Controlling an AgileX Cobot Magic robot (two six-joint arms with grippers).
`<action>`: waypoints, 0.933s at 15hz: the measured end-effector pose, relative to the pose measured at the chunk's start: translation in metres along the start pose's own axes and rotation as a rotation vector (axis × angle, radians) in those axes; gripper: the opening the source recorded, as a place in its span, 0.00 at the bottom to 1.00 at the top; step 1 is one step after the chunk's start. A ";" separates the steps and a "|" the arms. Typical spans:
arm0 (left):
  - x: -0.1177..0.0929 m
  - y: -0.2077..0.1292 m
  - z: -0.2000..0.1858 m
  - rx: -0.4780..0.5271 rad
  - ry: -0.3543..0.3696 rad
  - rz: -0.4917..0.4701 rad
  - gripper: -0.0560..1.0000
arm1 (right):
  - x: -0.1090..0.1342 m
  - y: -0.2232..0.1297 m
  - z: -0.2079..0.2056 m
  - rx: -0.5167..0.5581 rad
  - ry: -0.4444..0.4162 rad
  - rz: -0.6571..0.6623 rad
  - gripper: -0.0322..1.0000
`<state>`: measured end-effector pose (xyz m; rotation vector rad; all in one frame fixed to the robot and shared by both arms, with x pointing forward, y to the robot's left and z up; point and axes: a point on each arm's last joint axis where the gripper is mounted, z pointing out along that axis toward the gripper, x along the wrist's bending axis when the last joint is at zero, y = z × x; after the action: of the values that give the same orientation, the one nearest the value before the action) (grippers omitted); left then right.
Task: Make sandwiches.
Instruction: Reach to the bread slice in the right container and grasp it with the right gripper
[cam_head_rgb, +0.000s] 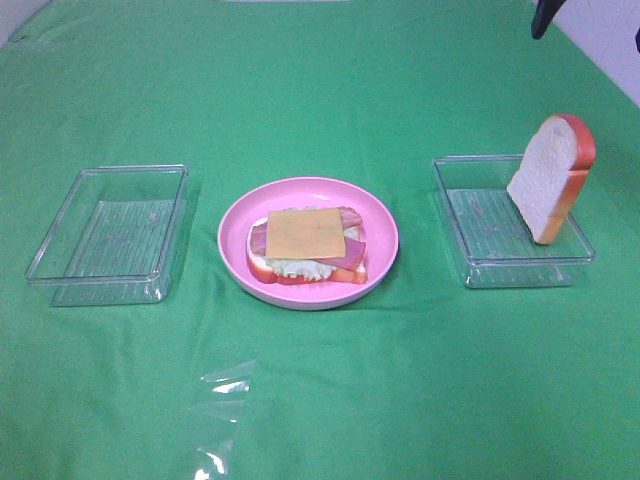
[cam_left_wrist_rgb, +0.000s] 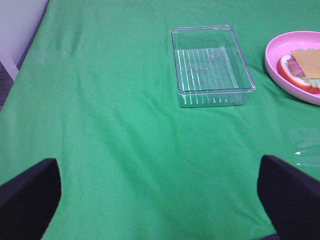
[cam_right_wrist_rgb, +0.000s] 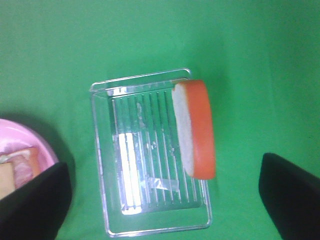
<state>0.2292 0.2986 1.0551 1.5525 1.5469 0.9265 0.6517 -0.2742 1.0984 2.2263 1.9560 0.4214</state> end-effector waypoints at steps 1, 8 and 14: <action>0.000 0.000 0.000 0.000 0.000 0.000 0.99 | -0.011 0.004 0.013 0.027 -0.013 0.019 0.97; 0.000 0.000 0.000 0.000 0.000 0.000 0.99 | -0.029 0.009 0.079 0.164 -0.048 0.012 0.97; 0.000 0.000 0.000 0.000 0.000 0.000 0.99 | -0.033 0.005 0.131 0.277 -0.063 0.019 0.97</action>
<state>0.2292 0.2986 1.0551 1.5525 1.5469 0.9265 0.6928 -0.2981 0.9716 2.3875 2.0712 0.0839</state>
